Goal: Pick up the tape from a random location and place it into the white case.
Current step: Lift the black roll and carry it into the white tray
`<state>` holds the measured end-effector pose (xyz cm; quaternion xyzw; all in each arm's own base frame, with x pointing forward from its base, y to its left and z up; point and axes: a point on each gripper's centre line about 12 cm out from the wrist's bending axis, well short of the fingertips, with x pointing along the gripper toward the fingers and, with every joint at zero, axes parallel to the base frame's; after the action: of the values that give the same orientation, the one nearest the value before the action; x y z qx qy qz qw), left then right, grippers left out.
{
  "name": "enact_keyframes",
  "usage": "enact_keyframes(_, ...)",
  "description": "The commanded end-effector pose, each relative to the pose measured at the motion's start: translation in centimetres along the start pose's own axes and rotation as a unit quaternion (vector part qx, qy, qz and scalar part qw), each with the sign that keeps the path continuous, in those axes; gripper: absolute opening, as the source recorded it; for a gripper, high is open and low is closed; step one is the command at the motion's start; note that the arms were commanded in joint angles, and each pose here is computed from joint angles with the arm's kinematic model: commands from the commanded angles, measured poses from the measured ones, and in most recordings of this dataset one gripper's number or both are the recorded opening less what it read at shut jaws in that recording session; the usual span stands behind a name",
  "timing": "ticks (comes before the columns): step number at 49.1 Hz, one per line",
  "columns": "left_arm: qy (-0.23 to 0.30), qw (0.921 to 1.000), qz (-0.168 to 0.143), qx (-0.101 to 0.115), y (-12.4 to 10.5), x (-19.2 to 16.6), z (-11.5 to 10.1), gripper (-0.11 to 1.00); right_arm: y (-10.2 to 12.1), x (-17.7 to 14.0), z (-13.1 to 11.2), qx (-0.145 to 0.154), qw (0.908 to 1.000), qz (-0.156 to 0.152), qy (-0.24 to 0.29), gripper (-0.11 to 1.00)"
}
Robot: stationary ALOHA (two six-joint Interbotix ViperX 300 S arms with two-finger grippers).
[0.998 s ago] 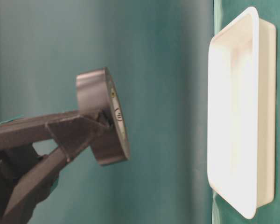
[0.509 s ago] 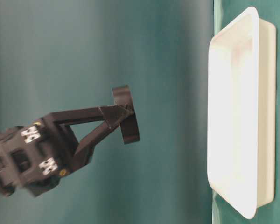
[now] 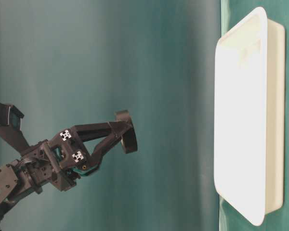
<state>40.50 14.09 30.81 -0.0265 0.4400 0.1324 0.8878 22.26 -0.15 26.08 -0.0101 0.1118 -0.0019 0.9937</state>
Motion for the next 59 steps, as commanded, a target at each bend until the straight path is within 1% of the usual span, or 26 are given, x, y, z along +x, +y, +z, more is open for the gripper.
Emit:
enact_keyframes(1, -0.021, 0.9998, 0.002, 0.0, 0.2, -1.3, 0.7, 0.19, 0.0, 0.1, 1.0, -0.002, 0.9999, 0.001, -0.012, 0.93)
enact_keyframes(7, -0.023, 0.9997, 0.001, -0.001, 0.0, -1.2, 0.8, 0.19, 0.0, 0.1, 1.0, -0.002, 0.9999, 0.001, -0.012, 0.93)
enact_keyframes(17, -0.046, 0.999, -0.001, 0.003, -0.4, -1.0, 1.5, 0.19, 0.0, 0.1, 1.0, -0.002, 0.9999, 0.001, -0.012, 0.93)
enact_keyframes(25, -0.04, 0.9992, -0.003, 0.006, -0.7, 0.5, 2.2, 0.19, 0.0, 0.1, 1.1, -0.003, 0.9999, 0.001, -0.013, 0.93)
enact_keyframes(32, -0.04, 0.9992, -0.004, 0.006, -0.7, 1.1, 2.7, 0.19, 0.0, 0.1, 1.0, -0.002, 0.9999, 0.001, -0.012, 0.93)
enact_keyframes(59, -0.031, 0.9995, -0.006, 0.006, -0.8, 1.2, 2.3, 0.19, 0.0, 0.1, 1.1, -0.002, 0.9999, 0.001, -0.013, 0.93)
